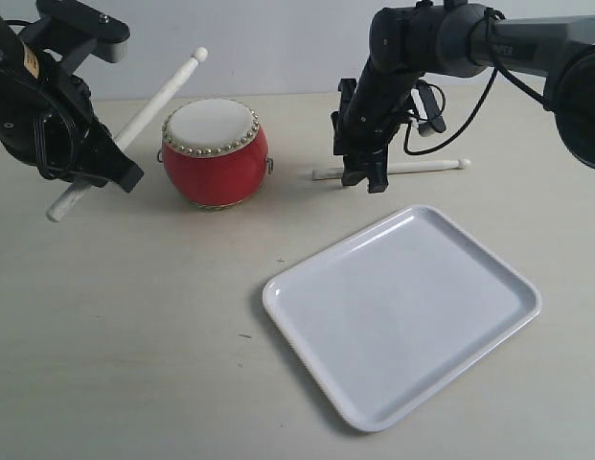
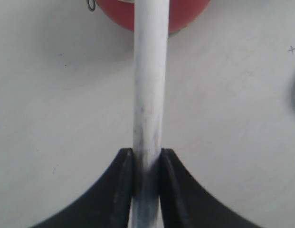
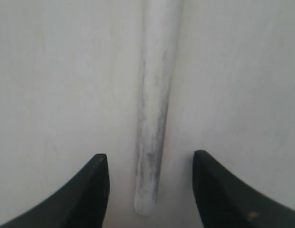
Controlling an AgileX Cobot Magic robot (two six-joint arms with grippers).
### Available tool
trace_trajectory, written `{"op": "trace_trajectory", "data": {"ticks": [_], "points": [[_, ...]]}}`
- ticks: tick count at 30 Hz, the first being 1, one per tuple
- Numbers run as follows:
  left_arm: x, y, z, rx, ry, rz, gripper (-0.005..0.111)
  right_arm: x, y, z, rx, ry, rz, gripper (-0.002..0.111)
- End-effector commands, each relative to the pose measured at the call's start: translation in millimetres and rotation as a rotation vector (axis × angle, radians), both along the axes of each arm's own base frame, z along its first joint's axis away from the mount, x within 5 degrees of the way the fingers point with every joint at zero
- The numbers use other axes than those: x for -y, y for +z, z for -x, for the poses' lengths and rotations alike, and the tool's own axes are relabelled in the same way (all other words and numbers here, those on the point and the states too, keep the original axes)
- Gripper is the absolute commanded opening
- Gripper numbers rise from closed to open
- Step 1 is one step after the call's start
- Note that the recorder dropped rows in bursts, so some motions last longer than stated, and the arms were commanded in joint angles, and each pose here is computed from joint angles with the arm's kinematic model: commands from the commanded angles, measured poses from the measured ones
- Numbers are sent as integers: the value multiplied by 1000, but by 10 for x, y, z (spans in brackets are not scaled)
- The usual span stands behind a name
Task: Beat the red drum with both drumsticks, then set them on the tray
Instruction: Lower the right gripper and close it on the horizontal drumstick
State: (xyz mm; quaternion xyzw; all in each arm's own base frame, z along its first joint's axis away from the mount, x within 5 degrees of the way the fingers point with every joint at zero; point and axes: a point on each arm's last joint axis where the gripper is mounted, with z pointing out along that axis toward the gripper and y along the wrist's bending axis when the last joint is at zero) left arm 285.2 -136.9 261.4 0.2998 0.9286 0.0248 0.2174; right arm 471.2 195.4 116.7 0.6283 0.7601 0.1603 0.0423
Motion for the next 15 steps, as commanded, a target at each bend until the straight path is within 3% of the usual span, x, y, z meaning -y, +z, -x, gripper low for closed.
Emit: {"op": "trace_trajectory", "data": {"ticks": [1, 15], "points": [[-12, 13, -4, 7, 1, -2, 0, 9, 7, -20, 12, -3, 5, 51], [-12, 13, -4, 7, 1, -2, 0, 5, -79, -42, 23, -3, 7, 49]]}}
